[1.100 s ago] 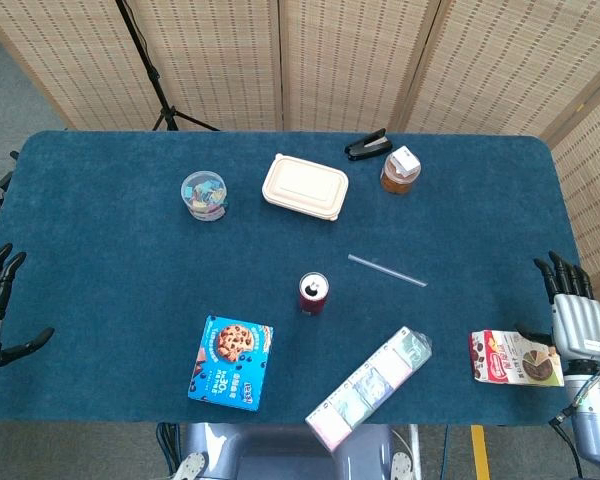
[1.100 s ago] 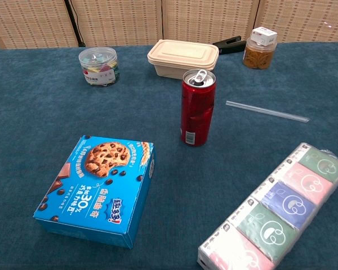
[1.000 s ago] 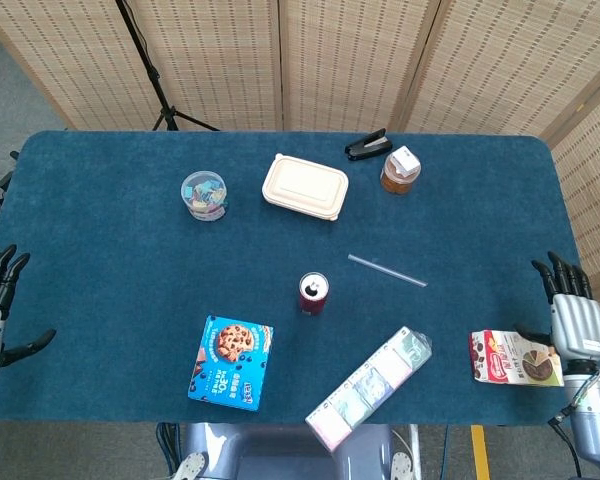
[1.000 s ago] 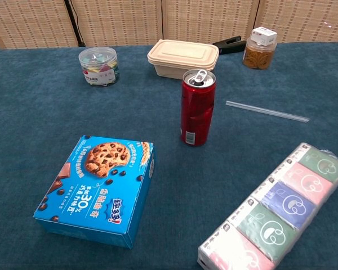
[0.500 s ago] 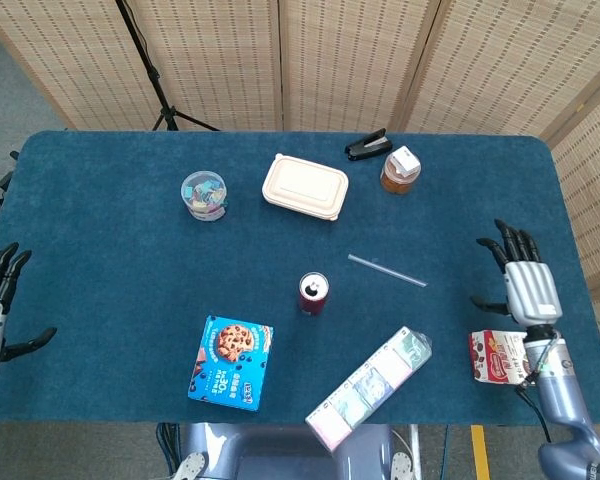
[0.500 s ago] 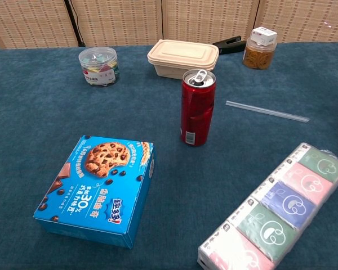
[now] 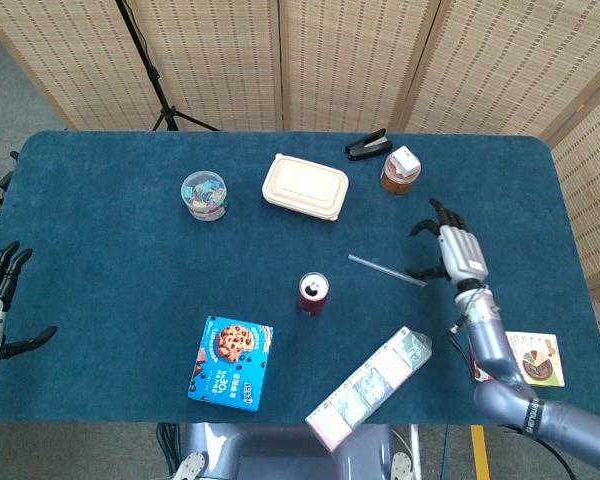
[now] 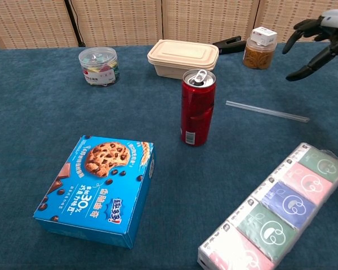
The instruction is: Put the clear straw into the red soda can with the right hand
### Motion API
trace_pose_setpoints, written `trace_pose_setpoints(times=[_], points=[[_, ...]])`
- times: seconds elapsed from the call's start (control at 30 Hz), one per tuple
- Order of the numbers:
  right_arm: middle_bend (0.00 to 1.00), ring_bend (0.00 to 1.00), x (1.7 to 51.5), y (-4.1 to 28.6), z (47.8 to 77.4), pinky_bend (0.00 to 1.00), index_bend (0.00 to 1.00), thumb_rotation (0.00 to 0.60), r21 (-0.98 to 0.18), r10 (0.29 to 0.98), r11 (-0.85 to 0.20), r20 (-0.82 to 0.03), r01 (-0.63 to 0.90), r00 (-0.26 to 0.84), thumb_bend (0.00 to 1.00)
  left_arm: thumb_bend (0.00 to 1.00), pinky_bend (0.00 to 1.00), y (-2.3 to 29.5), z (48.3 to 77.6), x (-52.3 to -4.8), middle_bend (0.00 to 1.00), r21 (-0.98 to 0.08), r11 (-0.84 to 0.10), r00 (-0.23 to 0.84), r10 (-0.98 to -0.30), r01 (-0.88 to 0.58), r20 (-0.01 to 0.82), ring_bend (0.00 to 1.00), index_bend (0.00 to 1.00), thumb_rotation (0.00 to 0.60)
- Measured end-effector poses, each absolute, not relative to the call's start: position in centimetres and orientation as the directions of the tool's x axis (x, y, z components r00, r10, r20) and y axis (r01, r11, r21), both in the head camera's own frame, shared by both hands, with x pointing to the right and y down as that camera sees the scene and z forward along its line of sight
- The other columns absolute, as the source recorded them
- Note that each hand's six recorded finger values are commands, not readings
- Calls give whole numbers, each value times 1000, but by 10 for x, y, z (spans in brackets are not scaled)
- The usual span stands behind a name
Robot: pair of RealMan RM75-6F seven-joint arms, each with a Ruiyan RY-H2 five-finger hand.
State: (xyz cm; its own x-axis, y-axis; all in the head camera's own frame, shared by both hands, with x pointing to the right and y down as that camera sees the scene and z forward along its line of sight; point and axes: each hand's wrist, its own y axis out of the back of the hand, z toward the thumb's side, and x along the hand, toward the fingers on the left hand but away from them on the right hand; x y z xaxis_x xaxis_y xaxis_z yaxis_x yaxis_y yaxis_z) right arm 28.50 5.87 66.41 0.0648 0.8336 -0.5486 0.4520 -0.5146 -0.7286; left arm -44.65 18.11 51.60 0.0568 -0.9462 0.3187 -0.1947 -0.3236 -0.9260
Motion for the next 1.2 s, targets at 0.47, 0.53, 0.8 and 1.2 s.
trace_pose_setpoints(times=[0.47, 0.53, 0.8, 1.2], points=[[0, 0, 232, 59, 707, 0, 438, 600, -689, 787, -556, -617, 464, 27, 180, 87, 0, 180, 515, -450, 0, -913, -343, 67, -939, -220, 336, 0, 0, 600], [0, 0, 229, 60, 710, 0, 440, 600, -689, 783, -561, -621, 459, 26, 183, 87, 0, 180, 515, -451, 0, -913, -342, 64, -939, -223, 336, 0, 0, 600], [0, 0, 223, 63, 730, 0, 443, 600, -699, 771, -575, -637, 426, -5, 251, 87, 0, 178, 515, -453, 0, -909, -347, 60, -938, -230, 342, 0, 0, 600], [0, 0, 224, 69, 754, 0, 456, 600, -666, 728, -605, -685, 436, -37, 267, 87, 0, 176, 516, -454, 0, -907, -351, 55, -936, -232, 348, 0, 0, 600]])
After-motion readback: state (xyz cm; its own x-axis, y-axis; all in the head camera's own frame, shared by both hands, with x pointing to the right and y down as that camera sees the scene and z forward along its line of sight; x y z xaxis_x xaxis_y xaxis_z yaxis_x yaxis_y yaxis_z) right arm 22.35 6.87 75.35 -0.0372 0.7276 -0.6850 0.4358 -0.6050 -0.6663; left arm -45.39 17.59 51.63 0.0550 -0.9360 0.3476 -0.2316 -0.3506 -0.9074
